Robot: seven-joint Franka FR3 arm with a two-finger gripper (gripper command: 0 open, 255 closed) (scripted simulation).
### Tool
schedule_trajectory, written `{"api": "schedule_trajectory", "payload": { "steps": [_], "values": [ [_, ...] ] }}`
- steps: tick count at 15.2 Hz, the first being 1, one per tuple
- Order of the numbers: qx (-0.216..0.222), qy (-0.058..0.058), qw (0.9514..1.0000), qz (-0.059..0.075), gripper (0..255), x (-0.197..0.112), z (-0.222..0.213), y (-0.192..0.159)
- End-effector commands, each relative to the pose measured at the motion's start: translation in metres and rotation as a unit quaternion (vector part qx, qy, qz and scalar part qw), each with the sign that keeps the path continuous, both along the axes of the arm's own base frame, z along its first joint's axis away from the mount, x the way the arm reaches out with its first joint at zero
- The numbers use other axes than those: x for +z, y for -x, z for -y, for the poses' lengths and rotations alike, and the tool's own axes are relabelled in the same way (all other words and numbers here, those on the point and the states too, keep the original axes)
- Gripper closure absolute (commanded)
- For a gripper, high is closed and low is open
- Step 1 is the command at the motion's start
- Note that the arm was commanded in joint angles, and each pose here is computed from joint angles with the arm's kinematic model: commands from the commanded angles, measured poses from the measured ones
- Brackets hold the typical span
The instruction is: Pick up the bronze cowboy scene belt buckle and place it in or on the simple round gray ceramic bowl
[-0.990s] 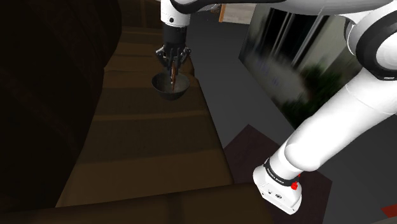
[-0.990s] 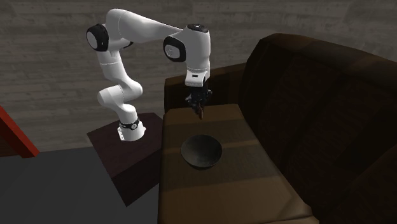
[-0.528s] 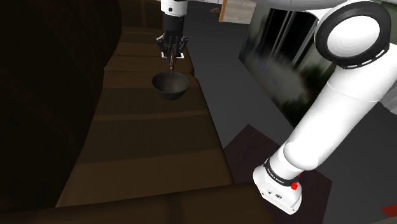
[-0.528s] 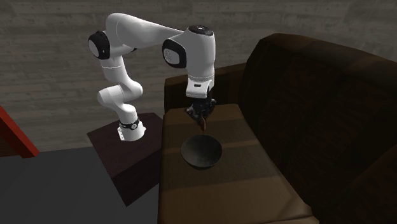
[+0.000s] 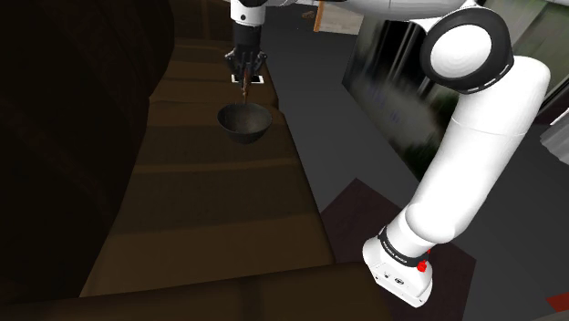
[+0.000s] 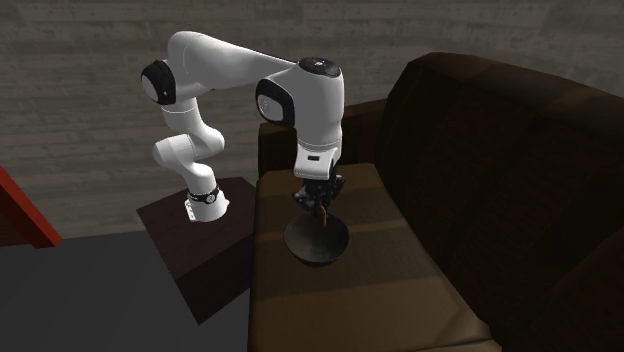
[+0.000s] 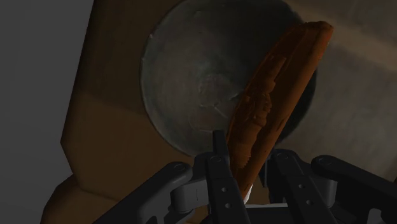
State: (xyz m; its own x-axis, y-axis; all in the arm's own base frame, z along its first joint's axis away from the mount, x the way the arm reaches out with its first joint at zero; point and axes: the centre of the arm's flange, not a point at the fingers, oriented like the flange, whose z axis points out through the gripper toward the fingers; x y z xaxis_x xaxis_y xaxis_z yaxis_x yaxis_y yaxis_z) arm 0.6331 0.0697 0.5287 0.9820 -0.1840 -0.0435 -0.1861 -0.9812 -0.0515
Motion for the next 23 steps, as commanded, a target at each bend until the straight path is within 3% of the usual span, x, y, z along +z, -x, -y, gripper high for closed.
{"api": "schedule_trajectory", "payload": {
  "steps": [1, 10, 17, 18, 23],
  "values": [
    [0.000, 0.000, 1.0000, 0.000, 255, -0.011, 0.000, 0.000],
    [0.000, 0.000, 1.0000, 0.000, 255, -0.059, 0.000, 0.000],
    [0.000, 0.000, 1.0000, 0.000, 255, -0.059, 0.000, 0.000],
    [0.000, 0.000, 1.0000, 0.000, 0, -0.059, 0.000, 0.000],
    [0.000, 0.000, 1.0000, 0.000, 0, -0.059, 0.000, 0.000]
  ]
}}
